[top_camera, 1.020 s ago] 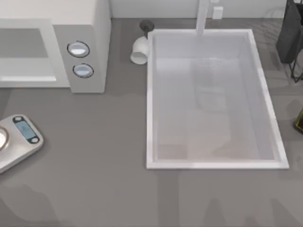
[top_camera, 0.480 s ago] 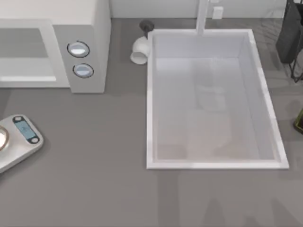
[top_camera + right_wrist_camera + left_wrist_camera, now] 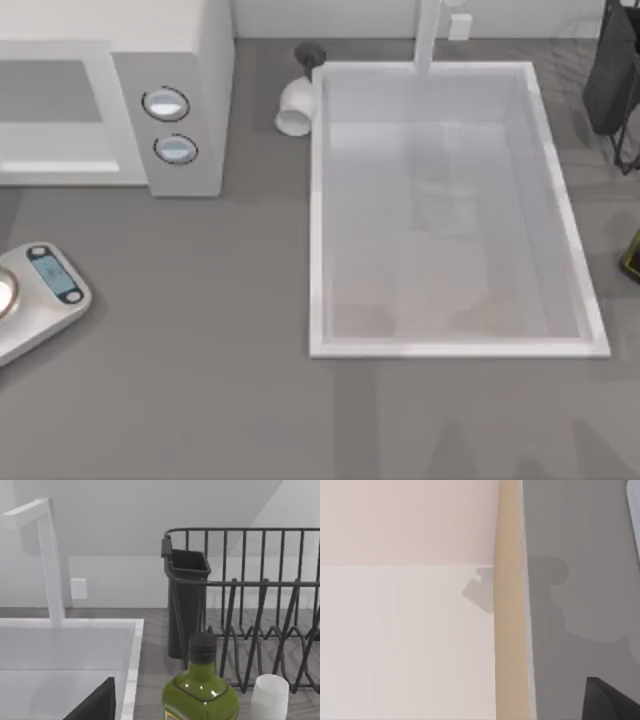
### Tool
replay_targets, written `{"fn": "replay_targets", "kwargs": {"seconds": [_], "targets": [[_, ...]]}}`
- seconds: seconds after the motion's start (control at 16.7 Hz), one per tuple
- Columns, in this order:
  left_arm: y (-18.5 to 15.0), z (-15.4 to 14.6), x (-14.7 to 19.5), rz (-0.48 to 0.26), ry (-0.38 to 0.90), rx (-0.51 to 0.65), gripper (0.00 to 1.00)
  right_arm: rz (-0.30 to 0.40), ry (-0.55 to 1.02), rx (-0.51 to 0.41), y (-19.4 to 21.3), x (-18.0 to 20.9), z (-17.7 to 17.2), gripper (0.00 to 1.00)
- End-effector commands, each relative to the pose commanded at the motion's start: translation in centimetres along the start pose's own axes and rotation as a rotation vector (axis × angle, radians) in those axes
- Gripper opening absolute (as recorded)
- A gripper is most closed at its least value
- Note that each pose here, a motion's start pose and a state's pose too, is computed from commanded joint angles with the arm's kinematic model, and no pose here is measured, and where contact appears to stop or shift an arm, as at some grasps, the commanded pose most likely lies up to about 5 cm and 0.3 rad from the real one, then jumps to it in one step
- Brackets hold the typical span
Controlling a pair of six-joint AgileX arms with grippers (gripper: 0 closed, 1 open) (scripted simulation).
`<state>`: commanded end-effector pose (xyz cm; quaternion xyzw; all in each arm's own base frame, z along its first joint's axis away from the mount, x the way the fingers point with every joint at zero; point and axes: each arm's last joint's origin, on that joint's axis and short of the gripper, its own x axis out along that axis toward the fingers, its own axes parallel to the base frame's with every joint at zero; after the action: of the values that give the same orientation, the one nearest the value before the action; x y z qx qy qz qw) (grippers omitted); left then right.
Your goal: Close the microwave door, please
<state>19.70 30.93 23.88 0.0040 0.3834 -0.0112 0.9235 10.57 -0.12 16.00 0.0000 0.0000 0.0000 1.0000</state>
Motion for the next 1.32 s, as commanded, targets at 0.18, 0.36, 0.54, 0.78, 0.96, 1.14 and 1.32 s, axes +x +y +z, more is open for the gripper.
{"fn": "replay_targets", "kwargs": {"seconds": [0.18,0.36,0.54,0.78,0.96,1.14,1.32], "targets": [[0.3,-1.9,2.0,0.0,0.0,-0.001,0.0,0.0,0.0,0.0,0.0,0.0,0.0,1.0],[0.5,-4.4,4.6,0.012,-0.008,0.008,0.0,0.0,0.0,0.0,0.0,0.0,0.0,1.0],[0.2,-6.5,6.4,0.006,-0.004,0.001,0.0,0.0,0.0,0.0,0.0,0.0,0.0,1.0],[0.1,-6.8,6.6,0.004,-0.002,-0.002,0.0,0.0,0.0,0.0,0.0,0.0,0.0,1.0],[-0.5,-6.4,6.6,0.003,-0.004,0.005,0.0,0.0,0.0,0.0,0.0,0.0,0.0,1.0],[-3.2,-5.9,6.6,0.006,-0.004,0.009,0.0,0.0,0.0,0.0,0.0,0.0,0.0,1.0],[-7.2,-6.5,6.8,-0.007,0.008,-0.004,0.0,0.0,0.0,0.0,0.0,0.0,0.0,1.0]]}}
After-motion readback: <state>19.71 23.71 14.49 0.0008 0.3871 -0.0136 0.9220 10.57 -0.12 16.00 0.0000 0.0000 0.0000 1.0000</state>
